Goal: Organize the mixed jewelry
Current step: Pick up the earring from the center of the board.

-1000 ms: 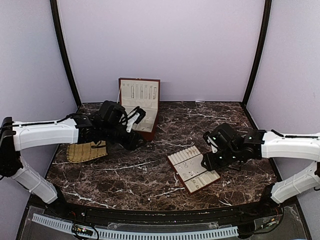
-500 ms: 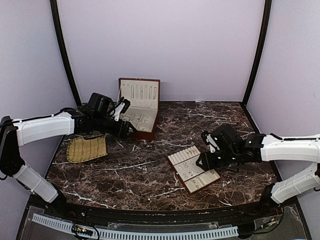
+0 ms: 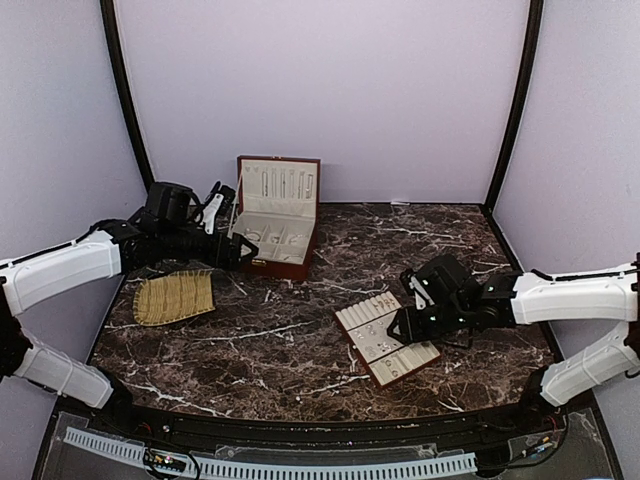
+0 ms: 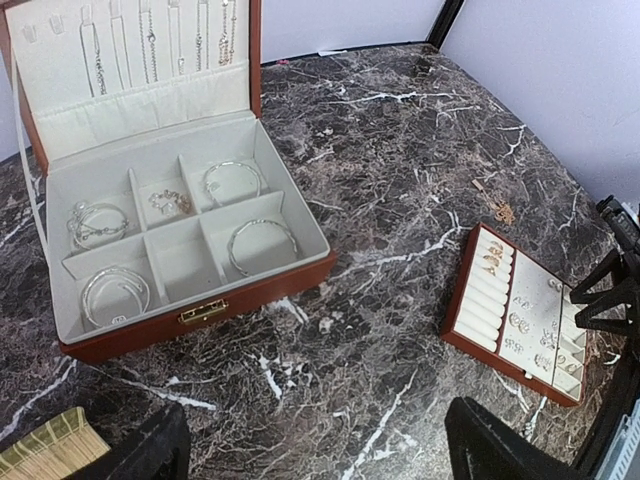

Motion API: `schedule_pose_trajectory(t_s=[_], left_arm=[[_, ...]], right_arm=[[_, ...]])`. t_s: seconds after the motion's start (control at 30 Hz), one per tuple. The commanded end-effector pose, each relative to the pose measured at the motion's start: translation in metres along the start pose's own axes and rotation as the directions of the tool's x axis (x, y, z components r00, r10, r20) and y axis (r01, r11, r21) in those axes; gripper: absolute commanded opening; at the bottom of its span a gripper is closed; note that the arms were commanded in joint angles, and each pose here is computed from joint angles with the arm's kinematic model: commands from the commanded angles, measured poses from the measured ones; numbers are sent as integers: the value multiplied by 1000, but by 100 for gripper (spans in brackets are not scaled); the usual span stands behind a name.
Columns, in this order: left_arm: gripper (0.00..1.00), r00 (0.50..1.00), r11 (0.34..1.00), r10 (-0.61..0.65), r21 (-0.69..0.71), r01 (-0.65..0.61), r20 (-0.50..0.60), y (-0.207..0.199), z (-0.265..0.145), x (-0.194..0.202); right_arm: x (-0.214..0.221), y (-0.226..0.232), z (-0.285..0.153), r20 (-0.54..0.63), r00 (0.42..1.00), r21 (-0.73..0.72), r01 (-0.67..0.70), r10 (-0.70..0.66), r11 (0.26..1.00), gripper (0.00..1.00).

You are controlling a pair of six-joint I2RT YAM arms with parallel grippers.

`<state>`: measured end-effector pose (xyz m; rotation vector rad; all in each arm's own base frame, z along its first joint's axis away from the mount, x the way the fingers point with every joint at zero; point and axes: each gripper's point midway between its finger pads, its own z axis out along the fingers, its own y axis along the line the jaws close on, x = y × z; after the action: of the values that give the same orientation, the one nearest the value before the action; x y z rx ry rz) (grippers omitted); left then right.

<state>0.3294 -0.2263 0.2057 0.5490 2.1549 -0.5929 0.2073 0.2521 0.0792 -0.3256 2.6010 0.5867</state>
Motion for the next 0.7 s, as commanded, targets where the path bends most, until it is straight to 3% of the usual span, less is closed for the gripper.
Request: schedule_pose_trajectory(t_s=[0.0,0.43,0.67], left_arm=[[92,999,999,29,-18,-28,31,2,-7,-5],[94,998,999,39,-14,-38,41,0,-12,-7],[94,999,1000,26,1,-26,35,-2,-10,-4]], right_arm=[[-8,12,4,17,1000,-28,-21,21,999,43],[-6,0,19,-16,1000,119,-12,14,993,28],[3,9,19,-40,999,81,35,-31,996,25]])
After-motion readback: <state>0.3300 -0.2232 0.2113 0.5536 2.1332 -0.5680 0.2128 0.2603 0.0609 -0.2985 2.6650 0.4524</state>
